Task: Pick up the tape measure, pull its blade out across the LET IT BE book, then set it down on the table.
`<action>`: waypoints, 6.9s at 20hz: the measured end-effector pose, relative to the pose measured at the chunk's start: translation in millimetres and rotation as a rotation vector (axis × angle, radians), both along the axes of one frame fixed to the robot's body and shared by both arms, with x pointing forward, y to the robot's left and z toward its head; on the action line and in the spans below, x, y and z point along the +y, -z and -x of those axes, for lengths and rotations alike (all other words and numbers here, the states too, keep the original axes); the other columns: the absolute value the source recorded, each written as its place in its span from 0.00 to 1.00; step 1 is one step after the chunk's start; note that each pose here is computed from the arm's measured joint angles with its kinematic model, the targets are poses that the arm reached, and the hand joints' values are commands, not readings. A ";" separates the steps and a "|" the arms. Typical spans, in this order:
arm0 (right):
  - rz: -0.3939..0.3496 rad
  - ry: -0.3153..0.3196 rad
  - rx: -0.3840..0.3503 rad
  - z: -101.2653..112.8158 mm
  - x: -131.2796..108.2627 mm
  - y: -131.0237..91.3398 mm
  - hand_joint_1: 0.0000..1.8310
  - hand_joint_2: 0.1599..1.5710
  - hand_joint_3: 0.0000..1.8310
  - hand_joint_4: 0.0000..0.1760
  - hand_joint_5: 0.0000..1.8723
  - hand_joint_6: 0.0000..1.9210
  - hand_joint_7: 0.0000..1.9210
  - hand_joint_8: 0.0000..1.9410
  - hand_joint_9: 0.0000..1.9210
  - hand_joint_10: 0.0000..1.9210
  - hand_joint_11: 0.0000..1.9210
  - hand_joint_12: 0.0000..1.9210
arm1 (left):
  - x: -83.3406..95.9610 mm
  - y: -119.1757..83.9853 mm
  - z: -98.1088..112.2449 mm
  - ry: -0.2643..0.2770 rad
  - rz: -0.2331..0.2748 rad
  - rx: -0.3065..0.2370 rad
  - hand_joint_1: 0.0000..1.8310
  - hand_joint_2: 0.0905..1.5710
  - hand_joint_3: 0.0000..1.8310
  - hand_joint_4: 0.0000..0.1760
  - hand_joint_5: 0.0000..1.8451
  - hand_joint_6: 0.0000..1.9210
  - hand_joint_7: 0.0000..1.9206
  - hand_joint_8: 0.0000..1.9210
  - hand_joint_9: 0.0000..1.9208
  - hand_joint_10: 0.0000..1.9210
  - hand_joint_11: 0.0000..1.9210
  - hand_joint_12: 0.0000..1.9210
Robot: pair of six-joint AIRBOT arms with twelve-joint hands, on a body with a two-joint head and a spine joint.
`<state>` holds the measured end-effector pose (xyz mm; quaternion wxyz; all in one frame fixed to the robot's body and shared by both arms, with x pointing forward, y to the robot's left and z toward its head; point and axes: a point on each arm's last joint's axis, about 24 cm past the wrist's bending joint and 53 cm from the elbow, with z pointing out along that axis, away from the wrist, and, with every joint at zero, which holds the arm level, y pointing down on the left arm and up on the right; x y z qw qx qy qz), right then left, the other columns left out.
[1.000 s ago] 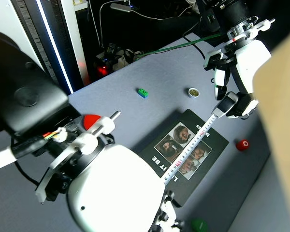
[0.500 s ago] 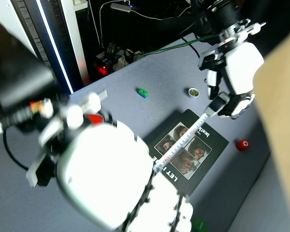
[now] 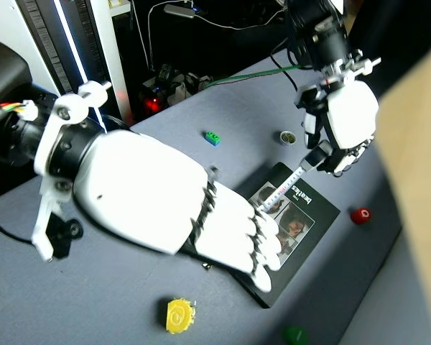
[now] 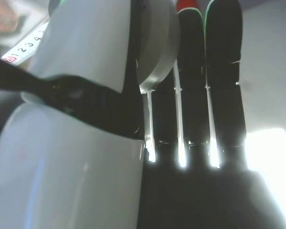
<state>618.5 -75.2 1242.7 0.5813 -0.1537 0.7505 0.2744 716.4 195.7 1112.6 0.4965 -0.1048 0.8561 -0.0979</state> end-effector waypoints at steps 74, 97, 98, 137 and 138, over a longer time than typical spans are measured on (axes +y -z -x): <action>-0.103 -0.131 0.053 7.3 2.5 -6.6 0.06 0.65 0.00 0.00 0.04 0.00 0.04 0.00 0.03 0.00 0.00 0.24 | 7.1 -8.5 -24.4 0.038 0.026 -0.044 0.75 0.69 0.00 0.00 0.52 0.42 0.52 0.56 0.47 0.64 0.47 0.50; -0.086 -0.125 0.040 5.9 0.8 -6.0 0.07 0.64 0.00 0.00 0.05 0.00 0.05 0.00 0.04 0.00 0.00 0.25 | 14.0 -0.1 78.5 0.054 0.020 0.075 0.75 0.69 0.00 0.00 0.51 0.43 0.51 0.56 0.46 0.65 0.46 0.53; -0.086 -0.124 0.040 5.8 0.7 -6.0 0.07 0.64 0.00 0.00 0.05 0.00 0.05 0.00 0.04 0.00 0.00 0.25 | 14.3 4.2 81.7 0.050 0.017 0.088 0.75 0.69 0.00 0.00 0.53 0.41 0.52 0.54 0.47 0.65 0.46 0.54; -0.059 -0.129 0.028 6.4 0.7 -2.8 0.07 0.63 0.00 0.00 0.05 0.00 0.05 0.00 0.04 0.00 0.00 0.24 | 13.0 61.2 78.2 -0.077 0.025 0.225 0.52 0.68 0.00 0.00 0.44 0.27 0.42 0.19 0.40 0.15 0.28 0.47; -0.057 -0.128 0.030 6.5 0.5 -1.5 0.07 0.63 0.00 0.00 0.05 0.00 0.05 0.00 0.04 0.00 0.00 0.25 | 13.2 61.3 78.3 -0.078 0.025 0.226 0.47 0.65 0.00 0.00 0.44 0.11 0.43 0.08 0.39 0.09 0.24 0.46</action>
